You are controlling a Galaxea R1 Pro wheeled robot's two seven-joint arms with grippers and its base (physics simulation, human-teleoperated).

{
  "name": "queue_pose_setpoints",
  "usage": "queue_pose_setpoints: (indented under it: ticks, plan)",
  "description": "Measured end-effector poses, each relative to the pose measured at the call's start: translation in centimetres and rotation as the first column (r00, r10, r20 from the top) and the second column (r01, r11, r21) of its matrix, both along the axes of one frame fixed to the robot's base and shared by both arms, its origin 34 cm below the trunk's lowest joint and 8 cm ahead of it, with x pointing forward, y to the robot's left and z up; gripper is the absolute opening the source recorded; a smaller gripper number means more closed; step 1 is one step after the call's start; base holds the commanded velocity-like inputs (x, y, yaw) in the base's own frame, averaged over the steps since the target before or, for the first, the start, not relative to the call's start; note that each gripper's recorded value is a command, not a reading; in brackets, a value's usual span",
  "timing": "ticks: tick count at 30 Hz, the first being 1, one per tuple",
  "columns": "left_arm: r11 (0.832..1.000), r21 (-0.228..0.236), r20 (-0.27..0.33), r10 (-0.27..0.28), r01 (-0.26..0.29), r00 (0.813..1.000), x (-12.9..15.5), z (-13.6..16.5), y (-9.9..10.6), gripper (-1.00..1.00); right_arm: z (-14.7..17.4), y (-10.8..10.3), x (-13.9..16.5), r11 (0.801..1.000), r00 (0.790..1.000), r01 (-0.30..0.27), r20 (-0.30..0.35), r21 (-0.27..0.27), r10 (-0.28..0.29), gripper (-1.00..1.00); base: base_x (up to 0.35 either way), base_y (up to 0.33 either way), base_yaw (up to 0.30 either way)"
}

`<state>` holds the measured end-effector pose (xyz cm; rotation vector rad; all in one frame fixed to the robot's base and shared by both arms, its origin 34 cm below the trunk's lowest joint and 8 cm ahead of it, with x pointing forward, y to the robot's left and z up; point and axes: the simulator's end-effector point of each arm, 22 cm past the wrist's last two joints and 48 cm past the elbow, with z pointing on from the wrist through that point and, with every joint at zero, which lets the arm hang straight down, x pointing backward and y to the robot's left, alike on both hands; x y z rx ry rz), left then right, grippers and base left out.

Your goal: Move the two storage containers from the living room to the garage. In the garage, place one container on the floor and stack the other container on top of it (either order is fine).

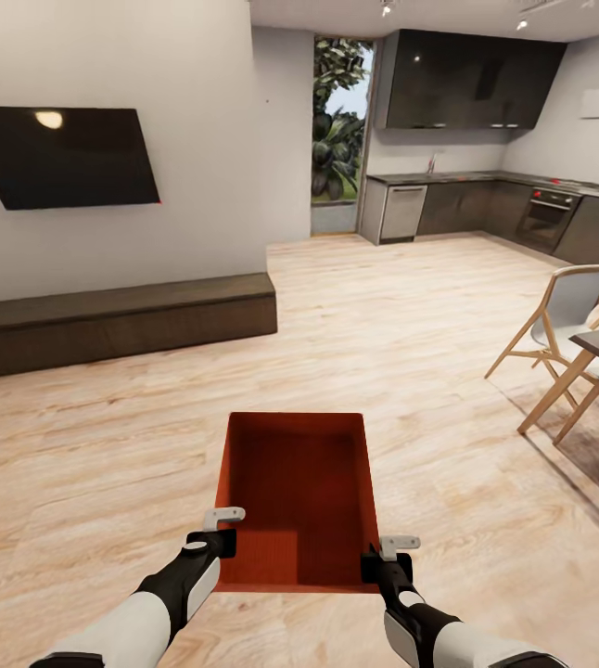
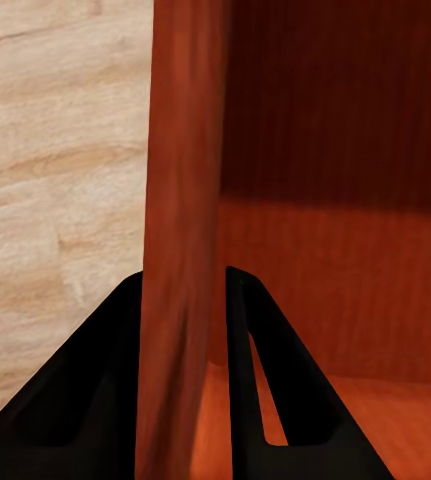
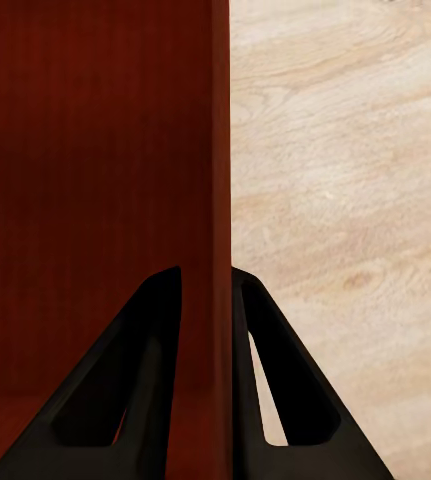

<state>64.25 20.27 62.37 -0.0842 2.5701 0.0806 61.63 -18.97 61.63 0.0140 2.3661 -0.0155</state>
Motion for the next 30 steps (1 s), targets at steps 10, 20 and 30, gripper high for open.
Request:
queue_pose_setpoints:
  ticks: [10,20,30]
  plan:
    - [1.0,0.001,0.016,0.0,0.0,1.0,0.4,0.8,0.0,-1.0,0.7,0.0,0.4,1.0,1.0,0.001,0.016,0.0,-0.001,-1.0,0.0,0.0,-0.085]
    - [1.0,0.001,0.031,0.0,0.0,1.0,0.9,1.6,0.0,-1.0,1.5,0.0,0.9,1.0,1.0,0.002,0.031,0.0,-0.002,-1.0,0.0,0.0,-0.082]
    - [1.0,0.002,0.046,-0.001,0.001,0.999,1.3,2.4,0.0,-1.0,2.2,0.0,1.3,1.0,0.999,0.003,0.046,0.0,-0.003,-1.0,0.0,0.0,-0.078]
